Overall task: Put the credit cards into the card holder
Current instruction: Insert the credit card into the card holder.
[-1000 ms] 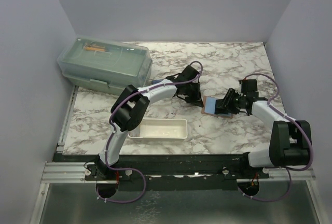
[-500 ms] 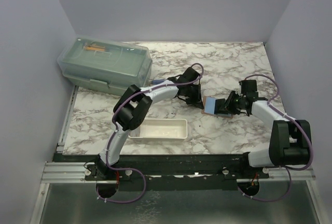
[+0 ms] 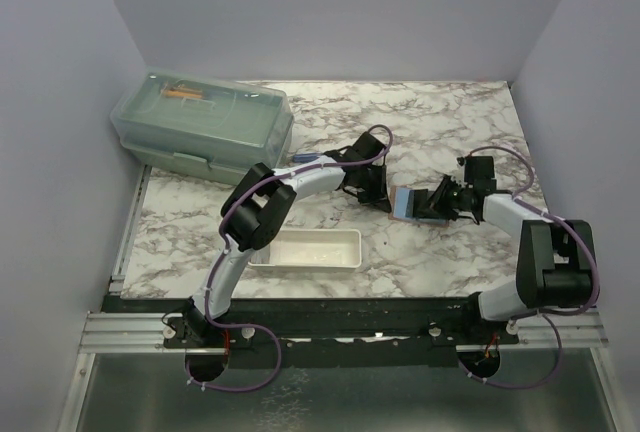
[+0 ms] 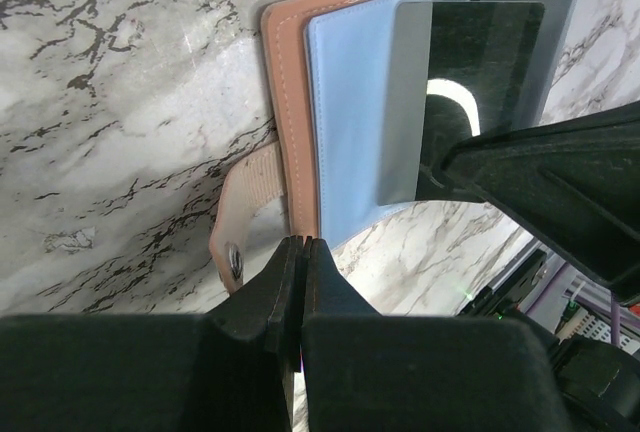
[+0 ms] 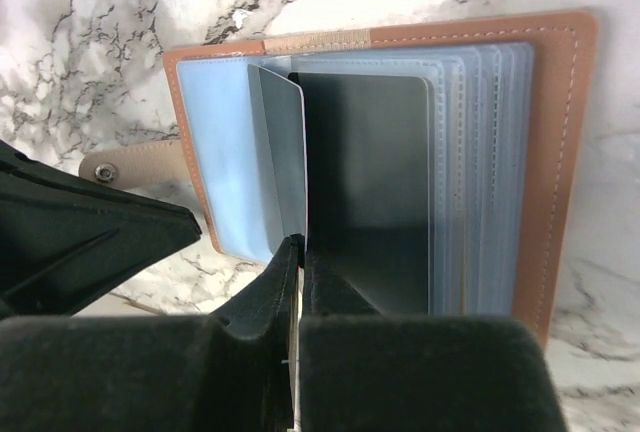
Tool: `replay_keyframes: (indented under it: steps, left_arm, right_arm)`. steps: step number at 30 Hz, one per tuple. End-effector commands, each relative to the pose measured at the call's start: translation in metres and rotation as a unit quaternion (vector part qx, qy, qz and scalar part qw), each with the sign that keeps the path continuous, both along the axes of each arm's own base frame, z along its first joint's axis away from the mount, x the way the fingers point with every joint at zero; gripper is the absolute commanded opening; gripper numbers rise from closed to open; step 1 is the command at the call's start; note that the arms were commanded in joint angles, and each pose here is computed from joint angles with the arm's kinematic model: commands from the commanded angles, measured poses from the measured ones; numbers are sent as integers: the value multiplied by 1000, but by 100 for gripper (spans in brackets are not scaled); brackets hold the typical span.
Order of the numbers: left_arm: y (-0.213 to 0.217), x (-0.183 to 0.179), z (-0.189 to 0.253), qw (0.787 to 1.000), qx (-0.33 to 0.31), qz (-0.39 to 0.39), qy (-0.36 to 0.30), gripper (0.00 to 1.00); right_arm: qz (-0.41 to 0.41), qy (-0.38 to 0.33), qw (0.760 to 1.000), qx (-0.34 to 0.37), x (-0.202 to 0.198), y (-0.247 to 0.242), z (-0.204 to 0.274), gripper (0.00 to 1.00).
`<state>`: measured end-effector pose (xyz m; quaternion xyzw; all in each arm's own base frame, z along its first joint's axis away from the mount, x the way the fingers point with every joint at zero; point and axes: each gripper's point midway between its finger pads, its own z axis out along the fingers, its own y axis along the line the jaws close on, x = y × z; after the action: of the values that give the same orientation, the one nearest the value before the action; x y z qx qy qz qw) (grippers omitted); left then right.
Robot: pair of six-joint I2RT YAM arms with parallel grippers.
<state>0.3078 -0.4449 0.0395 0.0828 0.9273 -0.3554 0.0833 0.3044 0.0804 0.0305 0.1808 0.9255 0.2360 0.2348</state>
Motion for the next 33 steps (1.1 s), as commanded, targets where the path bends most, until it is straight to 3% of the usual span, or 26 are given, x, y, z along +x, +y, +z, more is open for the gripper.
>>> replay_keyframes:
  steps: [1, 33]
  left_arm:
    - [2, 0, -9, 1000, 13, -1, -6, 0]
    - [18, 23, -39, 999, 27, 21, 16, 0]
  right_arm:
    - [20, 22, 999, 32, -12, 12, -23, 0]
    - [99, 40, 982, 154, -23, 43, -20, 0]
